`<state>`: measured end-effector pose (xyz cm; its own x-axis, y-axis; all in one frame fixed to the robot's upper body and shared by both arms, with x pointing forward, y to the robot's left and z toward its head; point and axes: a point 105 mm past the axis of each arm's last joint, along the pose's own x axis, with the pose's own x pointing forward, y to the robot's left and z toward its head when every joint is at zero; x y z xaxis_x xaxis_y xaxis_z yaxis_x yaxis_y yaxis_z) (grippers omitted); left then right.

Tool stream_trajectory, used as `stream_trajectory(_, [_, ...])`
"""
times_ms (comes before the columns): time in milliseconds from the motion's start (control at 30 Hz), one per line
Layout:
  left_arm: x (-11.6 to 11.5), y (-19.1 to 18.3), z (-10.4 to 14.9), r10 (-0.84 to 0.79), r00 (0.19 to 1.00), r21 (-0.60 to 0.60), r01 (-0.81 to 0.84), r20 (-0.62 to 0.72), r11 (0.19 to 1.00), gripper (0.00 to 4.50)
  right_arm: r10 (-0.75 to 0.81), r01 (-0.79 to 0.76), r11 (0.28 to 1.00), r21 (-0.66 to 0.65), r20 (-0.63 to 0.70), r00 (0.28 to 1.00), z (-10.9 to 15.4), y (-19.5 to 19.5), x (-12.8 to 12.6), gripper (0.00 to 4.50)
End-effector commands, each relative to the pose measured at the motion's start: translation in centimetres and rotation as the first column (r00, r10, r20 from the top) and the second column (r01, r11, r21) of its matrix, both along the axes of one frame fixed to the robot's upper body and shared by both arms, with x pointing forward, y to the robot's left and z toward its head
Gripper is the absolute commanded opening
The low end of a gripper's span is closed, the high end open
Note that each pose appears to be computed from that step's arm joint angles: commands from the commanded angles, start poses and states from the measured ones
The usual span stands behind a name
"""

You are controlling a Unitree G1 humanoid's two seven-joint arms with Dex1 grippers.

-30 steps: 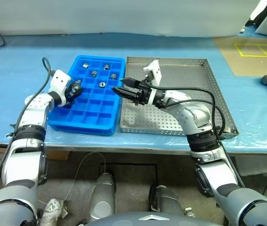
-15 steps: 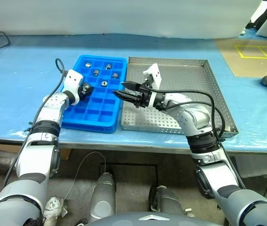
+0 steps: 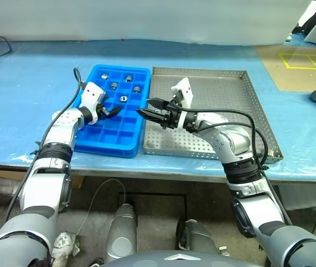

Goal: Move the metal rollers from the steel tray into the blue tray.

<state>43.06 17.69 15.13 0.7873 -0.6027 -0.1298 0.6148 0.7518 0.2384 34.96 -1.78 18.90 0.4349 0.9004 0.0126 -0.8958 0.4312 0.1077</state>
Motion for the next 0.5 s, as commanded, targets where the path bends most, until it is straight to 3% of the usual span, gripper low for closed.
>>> stream_trajectory(33, [-0.4,-2.0,4.7,-0.144,0.985,0.001,0.144,0.095,0.99,3.81,-0.016,0.014,1.0,0.022,0.065,0.998,1.7,-0.7,-0.1,3.37])
stream_trajectory(300, [0.2,-8.7,7.8,-0.376,0.924,0.145,0.363,0.073,0.92,3.81,-0.146,0.138,0.985,0.101,0.079,0.986,3.7,-4.2,0.7,3.37])
stream_trajectory(500, [1.1,-12.9,5.5,-0.383,0.924,0.272,0.372,-0.013,0.887,3.81,-0.305,0.282,0.939,0.197,0.101,0.947,5.3,-7.8,0.2,3.37])
